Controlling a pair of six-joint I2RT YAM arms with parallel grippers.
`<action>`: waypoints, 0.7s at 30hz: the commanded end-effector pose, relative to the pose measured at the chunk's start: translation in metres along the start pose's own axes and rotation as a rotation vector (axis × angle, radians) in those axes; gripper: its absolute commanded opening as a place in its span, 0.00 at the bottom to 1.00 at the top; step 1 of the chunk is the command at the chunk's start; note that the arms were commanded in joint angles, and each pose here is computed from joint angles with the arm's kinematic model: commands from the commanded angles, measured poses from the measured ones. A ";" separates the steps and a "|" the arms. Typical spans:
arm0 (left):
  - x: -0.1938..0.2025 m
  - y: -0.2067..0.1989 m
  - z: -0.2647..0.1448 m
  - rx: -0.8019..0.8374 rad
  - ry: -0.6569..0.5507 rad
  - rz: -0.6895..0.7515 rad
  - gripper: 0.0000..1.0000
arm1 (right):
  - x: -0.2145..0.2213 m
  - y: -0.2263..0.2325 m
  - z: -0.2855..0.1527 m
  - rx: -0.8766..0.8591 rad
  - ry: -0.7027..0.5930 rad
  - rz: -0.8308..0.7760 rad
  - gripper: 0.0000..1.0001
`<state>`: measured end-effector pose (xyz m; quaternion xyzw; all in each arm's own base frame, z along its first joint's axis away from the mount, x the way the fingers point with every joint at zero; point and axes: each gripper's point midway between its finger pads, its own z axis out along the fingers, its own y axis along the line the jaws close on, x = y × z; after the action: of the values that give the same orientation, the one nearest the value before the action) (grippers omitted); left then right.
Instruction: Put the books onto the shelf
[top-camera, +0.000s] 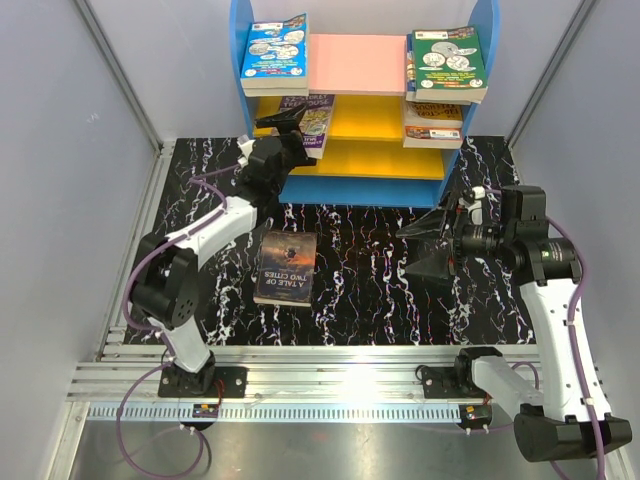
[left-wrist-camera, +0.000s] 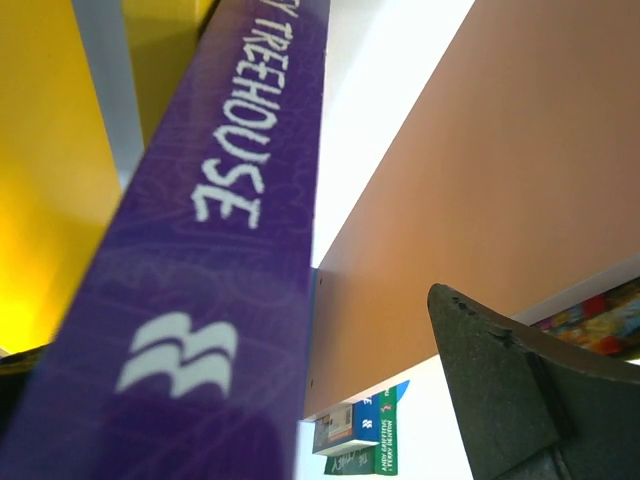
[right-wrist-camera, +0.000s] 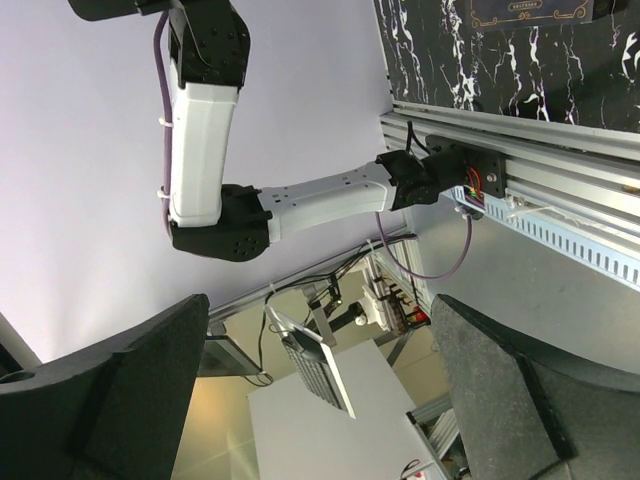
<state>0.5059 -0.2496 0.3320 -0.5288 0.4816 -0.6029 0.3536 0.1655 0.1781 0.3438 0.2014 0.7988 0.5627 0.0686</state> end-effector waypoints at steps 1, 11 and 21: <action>-0.014 -0.047 0.020 0.121 -0.039 -0.053 0.99 | 0.004 0.005 -0.002 -0.039 0.008 0.004 1.00; -0.015 -0.029 0.033 0.053 -0.022 -0.067 0.98 | 0.009 0.000 -0.004 -0.050 -0.023 0.041 1.00; -0.012 -0.023 0.009 0.074 0.101 0.042 0.99 | 0.011 -0.006 -0.004 -0.065 -0.059 0.085 1.00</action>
<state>0.5275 -0.2450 0.3169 -0.5189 0.4991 -0.6090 0.3328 0.1502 0.1778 0.3355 0.2443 0.7777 0.5761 0.0602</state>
